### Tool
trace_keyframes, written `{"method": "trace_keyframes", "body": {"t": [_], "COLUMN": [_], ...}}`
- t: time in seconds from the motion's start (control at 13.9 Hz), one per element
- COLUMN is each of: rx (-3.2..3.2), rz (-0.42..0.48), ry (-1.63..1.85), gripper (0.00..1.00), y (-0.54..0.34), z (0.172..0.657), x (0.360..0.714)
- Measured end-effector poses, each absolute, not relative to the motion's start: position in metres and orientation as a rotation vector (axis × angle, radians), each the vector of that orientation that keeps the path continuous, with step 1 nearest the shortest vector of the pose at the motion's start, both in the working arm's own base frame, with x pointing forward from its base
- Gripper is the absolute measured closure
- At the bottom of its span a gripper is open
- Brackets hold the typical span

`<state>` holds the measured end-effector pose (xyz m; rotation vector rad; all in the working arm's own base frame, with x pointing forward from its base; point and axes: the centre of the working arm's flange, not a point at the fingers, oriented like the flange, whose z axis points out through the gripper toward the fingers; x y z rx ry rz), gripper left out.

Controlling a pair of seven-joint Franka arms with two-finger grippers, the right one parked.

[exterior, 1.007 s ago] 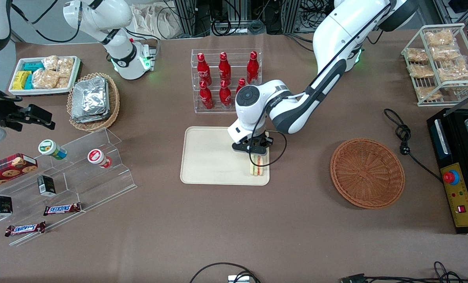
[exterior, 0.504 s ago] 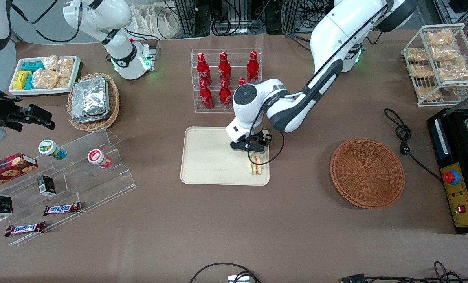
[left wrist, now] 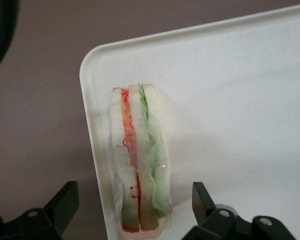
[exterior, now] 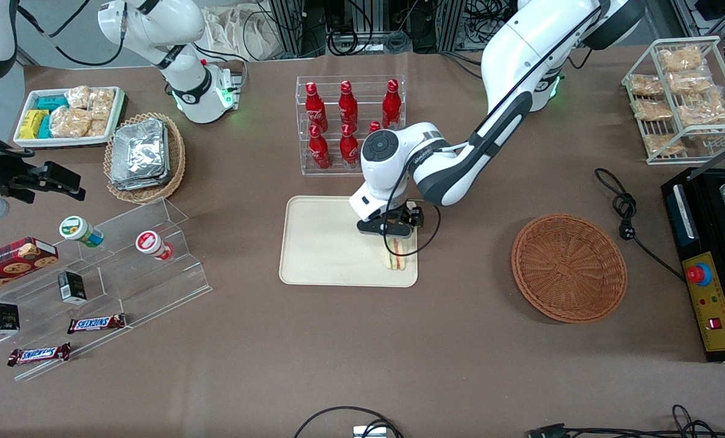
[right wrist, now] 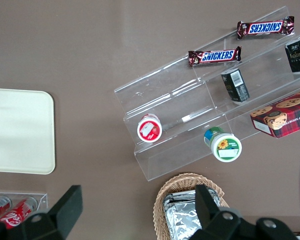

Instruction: Place sandwich from basket to tray

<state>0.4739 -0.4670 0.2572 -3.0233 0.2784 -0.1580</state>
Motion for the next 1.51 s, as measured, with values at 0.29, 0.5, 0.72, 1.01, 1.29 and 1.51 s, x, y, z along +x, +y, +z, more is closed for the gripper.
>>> {"method": "trace_keyframes", "body": {"t": [0.29, 0.5, 0.72, 1.01, 1.29, 1.51], "rx": [-3.022, -3.028, -3.118, -3.105, -3.129, -3.175], "rz": [-0.268, -0.300, -0.203, -0.043, 0.098, 0.181], "ry": [0.139, -0.003, -0.069, -0.107, -0.090, -0.105], "gripper": [0.00, 0.00, 0.00, 0.00, 0.00, 0.00], "y": [-0.430, -0.364, -0.301, -0.218, -0.167, -0.110], "z": [0.310, 0.363, 0.407, 0.436, 0.489, 0.533], "x": [0.520, 0.564, 0.591, 0.608, 0.608, 0.590]}}
